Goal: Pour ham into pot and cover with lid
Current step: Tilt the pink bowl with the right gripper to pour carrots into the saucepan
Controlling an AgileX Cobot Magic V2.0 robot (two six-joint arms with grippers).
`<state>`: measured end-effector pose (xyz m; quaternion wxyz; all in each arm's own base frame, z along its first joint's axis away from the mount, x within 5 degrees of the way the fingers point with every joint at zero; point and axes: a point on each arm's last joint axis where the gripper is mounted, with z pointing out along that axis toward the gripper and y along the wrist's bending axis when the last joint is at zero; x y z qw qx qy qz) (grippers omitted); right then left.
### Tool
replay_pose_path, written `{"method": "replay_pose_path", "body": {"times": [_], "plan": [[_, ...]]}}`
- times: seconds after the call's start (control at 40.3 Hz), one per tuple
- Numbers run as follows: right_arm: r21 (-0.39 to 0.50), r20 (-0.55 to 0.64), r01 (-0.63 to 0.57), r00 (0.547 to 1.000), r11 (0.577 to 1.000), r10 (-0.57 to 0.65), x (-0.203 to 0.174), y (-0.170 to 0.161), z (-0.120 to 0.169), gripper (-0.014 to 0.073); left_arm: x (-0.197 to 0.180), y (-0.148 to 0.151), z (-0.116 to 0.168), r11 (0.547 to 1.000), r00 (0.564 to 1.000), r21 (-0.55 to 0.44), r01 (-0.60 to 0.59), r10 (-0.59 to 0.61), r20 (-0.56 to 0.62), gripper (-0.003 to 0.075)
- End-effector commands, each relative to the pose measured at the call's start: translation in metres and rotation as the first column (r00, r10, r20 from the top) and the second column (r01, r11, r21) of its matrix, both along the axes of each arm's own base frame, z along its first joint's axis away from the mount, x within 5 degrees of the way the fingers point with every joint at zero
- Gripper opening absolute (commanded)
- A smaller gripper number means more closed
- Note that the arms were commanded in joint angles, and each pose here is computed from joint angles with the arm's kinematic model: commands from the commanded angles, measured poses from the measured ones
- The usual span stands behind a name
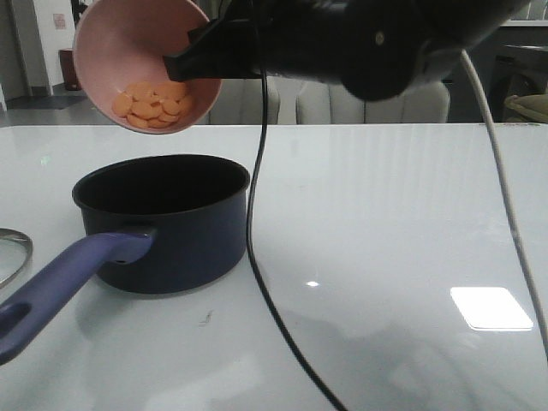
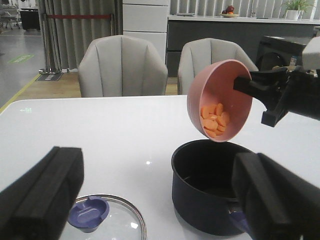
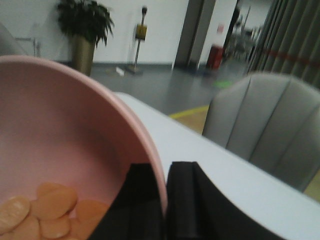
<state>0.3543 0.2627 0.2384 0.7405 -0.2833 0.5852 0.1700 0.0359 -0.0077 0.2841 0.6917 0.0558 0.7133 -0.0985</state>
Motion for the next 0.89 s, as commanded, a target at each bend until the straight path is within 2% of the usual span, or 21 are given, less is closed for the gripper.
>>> {"method": "replay_pose_path", "body": {"times": [0.0,0.124,0.248,0.323,0.397,0.497,0.546,0.82,0.869], "plan": [[0.118,0.325,-0.009,0.945,0.993,-0.03,-0.009,-0.004,0.035,0.0148,-0.001,0.0,0.015,1.0,0.996,-0.02,0.012,-0.01,0.091,0.0637],[0.046,0.463,0.03,0.885,0.999,-0.048,-0.009,-0.001,0.02,0.0148,-0.001,0.0,0.015,1.0,0.996,-0.02,0.012,-0.01,0.091,0.0637],[-0.145,0.586,0.084,0.81,0.986,0.017,-0.012,0.01,0.004,0.0148,-0.001,0.0,0.015,1.0,0.996,-0.02,0.012,-0.01,0.091,0.0637],[-0.23,0.649,0.153,0.76,0.961,0.035,-0.014,0.015,-0.004,0.0148,-0.001,0.0,0.015,1.0,0.996,-0.02,0.012,-0.01,0.091,0.0637],[-0.308,0.724,0.249,0.687,0.918,0.057,-0.016,0.02,-0.008,0.0148,-0.001,0.0,0.015,1.0,0.996,-0.02,0.012,-0.01,0.091,0.0637],[-0.353,0.78,0.329,0.621,0.876,0.08,-0.018,0.022,-0.008,0.0148,-0.001,0.0,0.015,1.0,0.996,-0.02,0.012,-0.01,0.091,0.0637],[-0.36,0.792,0.349,0.605,0.865,0.086,-0.018,0.022,-0.008,0.0148,-0.001,0.0,0.015,1.0,0.996,-0.02,0.012,-0.01,0.091,0.0637],[-0.356,0.796,0.352,0.6,0.866,0.083,-0.018,0.022,-0.005,0.0148,-0.001,0.0,0.014,1.0,0.996,-0.019,0.011,-0.01,0.088,0.0637],[-0.35,0.788,0.343,0.61,0.872,0.077,-0.018,0.022,-0.005,0.0148,-0.001,0.0,0.014,1.0,0.996,-0.019,0.011,-0.01,0.088,0.0637]]}}
